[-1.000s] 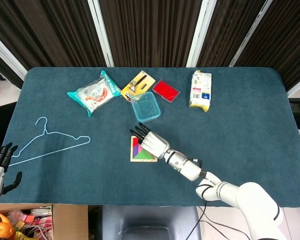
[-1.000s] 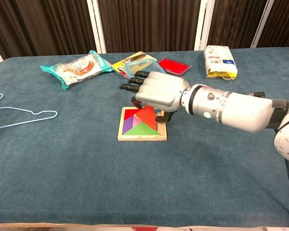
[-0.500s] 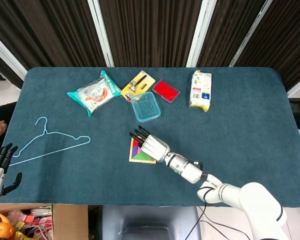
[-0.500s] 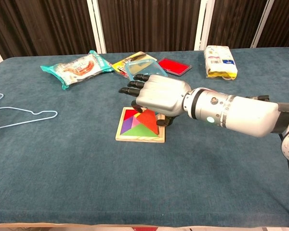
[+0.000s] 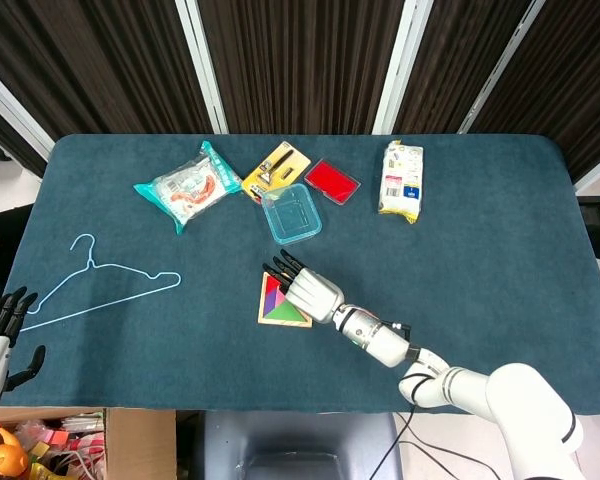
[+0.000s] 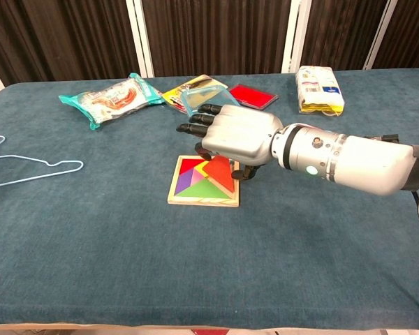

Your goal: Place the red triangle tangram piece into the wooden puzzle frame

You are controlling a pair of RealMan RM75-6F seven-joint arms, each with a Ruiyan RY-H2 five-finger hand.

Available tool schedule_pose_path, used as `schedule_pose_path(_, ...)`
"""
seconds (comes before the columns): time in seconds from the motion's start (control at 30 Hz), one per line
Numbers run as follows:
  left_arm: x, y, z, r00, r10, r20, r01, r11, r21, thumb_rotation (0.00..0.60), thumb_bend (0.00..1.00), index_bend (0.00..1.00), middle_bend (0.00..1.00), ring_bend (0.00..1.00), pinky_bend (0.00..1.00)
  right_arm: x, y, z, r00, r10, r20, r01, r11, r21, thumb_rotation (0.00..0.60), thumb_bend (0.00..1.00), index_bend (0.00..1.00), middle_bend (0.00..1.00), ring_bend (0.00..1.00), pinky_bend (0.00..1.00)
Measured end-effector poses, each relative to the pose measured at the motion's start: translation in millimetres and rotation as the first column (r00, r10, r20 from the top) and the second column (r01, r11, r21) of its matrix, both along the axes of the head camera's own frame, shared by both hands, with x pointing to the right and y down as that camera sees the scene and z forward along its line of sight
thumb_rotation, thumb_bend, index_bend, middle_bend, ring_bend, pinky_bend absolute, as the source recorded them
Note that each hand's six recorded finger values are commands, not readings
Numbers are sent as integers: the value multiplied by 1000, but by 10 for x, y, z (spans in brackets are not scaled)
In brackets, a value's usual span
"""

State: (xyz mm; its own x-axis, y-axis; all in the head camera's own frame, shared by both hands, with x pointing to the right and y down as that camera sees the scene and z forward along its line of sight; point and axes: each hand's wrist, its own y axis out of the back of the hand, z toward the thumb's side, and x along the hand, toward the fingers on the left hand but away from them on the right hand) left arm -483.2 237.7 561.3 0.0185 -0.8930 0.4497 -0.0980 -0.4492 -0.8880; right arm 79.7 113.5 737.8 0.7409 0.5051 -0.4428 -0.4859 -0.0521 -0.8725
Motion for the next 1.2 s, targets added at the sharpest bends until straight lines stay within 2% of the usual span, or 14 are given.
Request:
schedule_pose_path(0.33,4,3,-8,1000,3,-1,-3,1000,1,600,462,0,0,0,111,3,74,11,1000,-3,-3,3,1000,-2,600,506,618,46,0,0)
schedule_pose_path(0.57,-1,7,-9,1000,2,-1,-2,1000,2,600,462,0,0,0,110,0,48,13,1000,2,-7,-1,1000,1,600,506,613,46,0,0)
schedule_pose_path(0.77,0,-5,-1,1000,2,-2,-2,1000,0,600,462,0,0,0,110,30,18,15,1000,5,-16,-5,1000,0,600,506,560,46,0,0)
schedule_pose_path(1.2,0,-1,-7,1000,4,-2,-4,1000,0,600,461,0,0,0,111,62,77,19,1000,8,-18,-8,1000,-7,600,506,525,46,0,0)
